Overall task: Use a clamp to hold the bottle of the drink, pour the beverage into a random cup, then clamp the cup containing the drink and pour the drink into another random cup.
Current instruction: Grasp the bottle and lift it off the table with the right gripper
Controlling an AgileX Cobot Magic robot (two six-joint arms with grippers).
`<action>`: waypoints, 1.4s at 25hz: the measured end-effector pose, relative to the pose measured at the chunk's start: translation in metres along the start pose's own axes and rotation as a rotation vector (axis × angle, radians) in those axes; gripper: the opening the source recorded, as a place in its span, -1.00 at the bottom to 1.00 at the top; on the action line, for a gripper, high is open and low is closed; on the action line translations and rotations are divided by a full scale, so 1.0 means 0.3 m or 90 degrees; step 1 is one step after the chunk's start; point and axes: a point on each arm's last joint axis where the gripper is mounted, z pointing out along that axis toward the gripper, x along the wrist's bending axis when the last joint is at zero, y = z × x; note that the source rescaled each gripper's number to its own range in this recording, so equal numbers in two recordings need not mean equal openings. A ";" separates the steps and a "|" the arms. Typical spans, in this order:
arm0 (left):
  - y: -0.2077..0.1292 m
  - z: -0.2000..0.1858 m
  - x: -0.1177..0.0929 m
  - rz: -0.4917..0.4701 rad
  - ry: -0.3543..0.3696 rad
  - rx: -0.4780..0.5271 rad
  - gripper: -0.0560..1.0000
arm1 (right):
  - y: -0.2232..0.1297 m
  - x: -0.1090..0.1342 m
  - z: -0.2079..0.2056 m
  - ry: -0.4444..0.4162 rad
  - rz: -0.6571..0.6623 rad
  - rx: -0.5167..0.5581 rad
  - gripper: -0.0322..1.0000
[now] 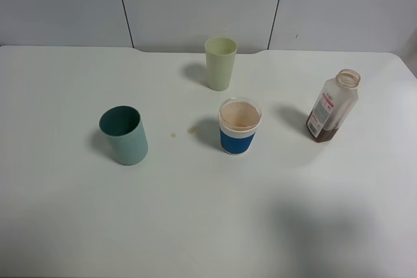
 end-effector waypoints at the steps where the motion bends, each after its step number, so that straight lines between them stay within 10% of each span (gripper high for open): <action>1: 0.000 0.000 0.000 0.000 0.000 0.000 0.06 | 0.000 0.000 0.000 0.000 0.000 0.000 1.00; 35: 0.000 0.000 0.000 0.000 0.000 0.000 0.06 | 0.000 0.000 0.000 0.000 0.000 0.000 1.00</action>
